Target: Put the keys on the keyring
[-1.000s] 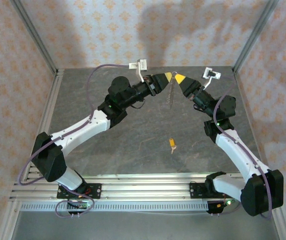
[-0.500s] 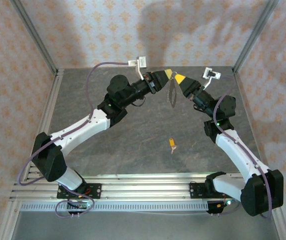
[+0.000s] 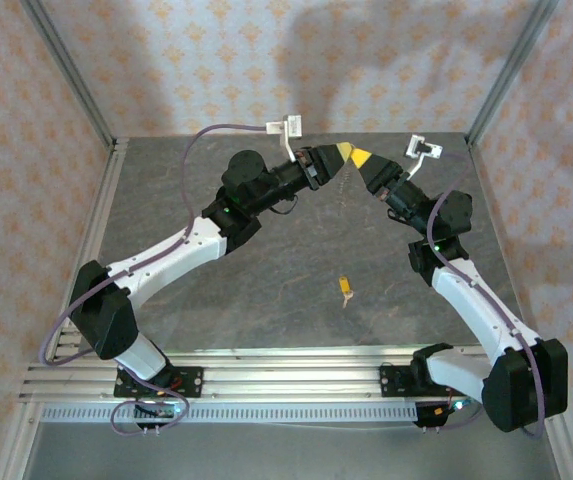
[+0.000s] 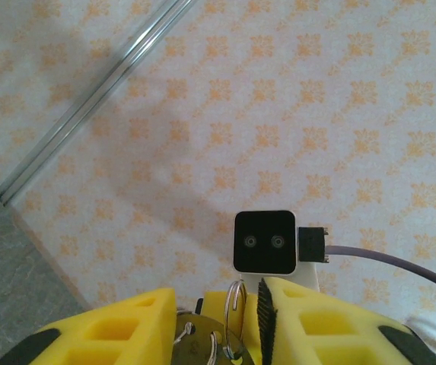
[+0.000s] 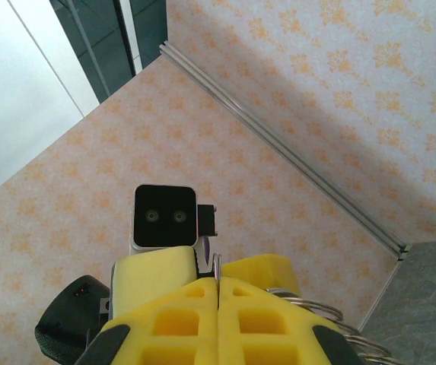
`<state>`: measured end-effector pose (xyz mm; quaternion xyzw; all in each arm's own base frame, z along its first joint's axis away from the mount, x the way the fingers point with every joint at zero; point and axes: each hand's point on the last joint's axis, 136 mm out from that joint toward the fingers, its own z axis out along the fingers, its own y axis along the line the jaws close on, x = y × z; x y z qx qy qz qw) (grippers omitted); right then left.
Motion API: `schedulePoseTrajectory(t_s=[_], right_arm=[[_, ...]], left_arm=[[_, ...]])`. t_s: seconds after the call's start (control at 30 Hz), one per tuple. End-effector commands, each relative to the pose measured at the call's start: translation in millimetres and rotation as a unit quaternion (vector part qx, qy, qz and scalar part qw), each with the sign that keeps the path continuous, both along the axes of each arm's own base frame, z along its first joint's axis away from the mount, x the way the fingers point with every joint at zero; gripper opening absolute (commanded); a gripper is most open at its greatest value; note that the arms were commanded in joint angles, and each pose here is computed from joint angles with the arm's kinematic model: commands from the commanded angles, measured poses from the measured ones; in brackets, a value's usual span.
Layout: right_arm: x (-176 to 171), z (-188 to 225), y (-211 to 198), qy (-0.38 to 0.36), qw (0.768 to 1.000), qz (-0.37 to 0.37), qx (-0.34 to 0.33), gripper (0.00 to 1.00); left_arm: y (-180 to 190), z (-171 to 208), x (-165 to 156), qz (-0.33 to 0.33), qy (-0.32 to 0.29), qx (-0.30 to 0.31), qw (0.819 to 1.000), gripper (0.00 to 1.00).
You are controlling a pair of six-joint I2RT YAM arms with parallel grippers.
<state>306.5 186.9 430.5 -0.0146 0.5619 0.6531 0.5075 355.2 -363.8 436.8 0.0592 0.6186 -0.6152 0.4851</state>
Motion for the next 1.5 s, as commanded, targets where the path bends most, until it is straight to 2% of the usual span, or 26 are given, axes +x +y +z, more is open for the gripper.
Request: schedulePoseTrajectory(t_s=[0.0,0.13,0.4,0.5,0.6,0.67,0.73,0.8,1.2,1.47], right_arm=[[-10,12,0,-0.034,0.999,0.008,0.006,0.0],[-10,11,1,-0.033,0.999,0.009,0.005,0.0],[-9,11,2,-0.031,0.999,0.011,0.002,0.0],[-10,11,3,-0.031,0.999,0.014,-0.001,0.0],[-10,12,4,-0.029,0.999,0.014,-0.012,0.0],[-9,12,-2,-0.025,0.999,-0.005,-0.025,0.23],[-7,13,-12,-0.023,0.999,-0.027,-0.031,0.32],[-7,15,-21,-0.023,0.999,-0.04,-0.03,0.35],[-21,25,-24,-0.05,0.998,-0.015,-0.039,0.36],[-31,30,-21,-0.064,0.997,0.002,-0.04,0.35]], left_arm=[[-1,27,-9,-0.011,-0.034,-0.022,0.999,0.29],[-1,27,-8,-0.008,-0.034,-0.022,0.999,0.25],[-1,28,-8,-0.007,-0.036,-0.021,0.999,0.1],[-2,29,-8,-0.01,-0.039,-0.019,0.999,0.0],[-3,30,-9,-0.013,-0.041,-0.016,0.999,0.0],[-3,30,-10,-0.014,-0.045,-0.01,0.999,0.0],[-3,30,-13,-0.016,-0.051,0.0,0.999,0.0],[-4,31,-16,-0.021,-0.06,0.013,0.998,0.0],[-12,37,-36,-0.082,-0.104,0.071,0.989,0.0],[-14,34,-37,-0.093,-0.108,0.079,0.987,0.0]])
